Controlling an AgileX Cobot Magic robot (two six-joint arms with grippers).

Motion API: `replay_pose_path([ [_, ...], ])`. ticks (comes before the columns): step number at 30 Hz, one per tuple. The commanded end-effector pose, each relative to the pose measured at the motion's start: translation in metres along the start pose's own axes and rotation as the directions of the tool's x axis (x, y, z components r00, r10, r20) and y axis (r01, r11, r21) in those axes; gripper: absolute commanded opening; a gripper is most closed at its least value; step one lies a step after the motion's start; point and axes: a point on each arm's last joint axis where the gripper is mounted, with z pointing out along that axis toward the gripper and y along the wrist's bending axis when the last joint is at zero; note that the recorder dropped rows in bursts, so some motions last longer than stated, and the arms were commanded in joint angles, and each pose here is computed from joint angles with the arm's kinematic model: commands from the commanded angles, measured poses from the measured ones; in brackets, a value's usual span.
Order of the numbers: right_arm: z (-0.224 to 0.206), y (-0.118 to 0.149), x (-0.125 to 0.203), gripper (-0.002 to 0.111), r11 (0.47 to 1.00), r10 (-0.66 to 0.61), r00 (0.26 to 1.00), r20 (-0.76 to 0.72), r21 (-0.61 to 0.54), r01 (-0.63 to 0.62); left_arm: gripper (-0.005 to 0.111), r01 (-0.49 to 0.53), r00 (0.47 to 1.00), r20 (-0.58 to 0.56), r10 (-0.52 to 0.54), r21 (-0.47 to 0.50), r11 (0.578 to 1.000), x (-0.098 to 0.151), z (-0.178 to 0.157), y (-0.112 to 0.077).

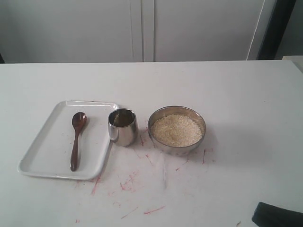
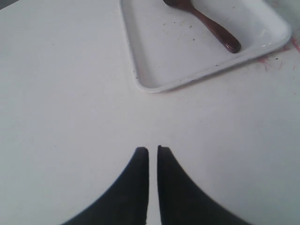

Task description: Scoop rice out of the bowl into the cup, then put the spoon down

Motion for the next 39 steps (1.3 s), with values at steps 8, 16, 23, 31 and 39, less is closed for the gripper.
replay_pose_path([
  [8,0.000,-0.001,0.003,0.000,0.990,-0.138,0.990,-0.022,0.003,0.138,0.014,0.005,0.999,-0.043,-0.004,0.014,1.000,0.006,0.001,-0.002],
  [16,0.000,0.000,0.005,0.000,0.993,-0.115,0.993,-0.040,-0.002,0.115,0.014,0.005,0.999,-0.043,-0.004,0.014,1.000,0.006,0.001,-0.002],
  [23,0.000,0.000,0.007,0.000,0.999,-0.038,0.997,-0.063,0.000,0.038,0.014,0.005,0.999,-0.043,-0.004,0.014,1.000,0.006,0.001,-0.002],
  [31,-0.001,0.000,0.011,0.000,0.998,-0.057,0.993,-0.106,-0.001,0.058,0.014,0.005,0.999,-0.043,-0.004,0.014,1.000,0.006,0.001,-0.002],
  [39,-0.001,0.000,0.012,0.000,0.998,-0.058,0.992,-0.115,-0.001,0.058,0.014,0.005,0.999,-0.043,-0.004,0.014,1.000,0.006,0.001,-0.002],
])
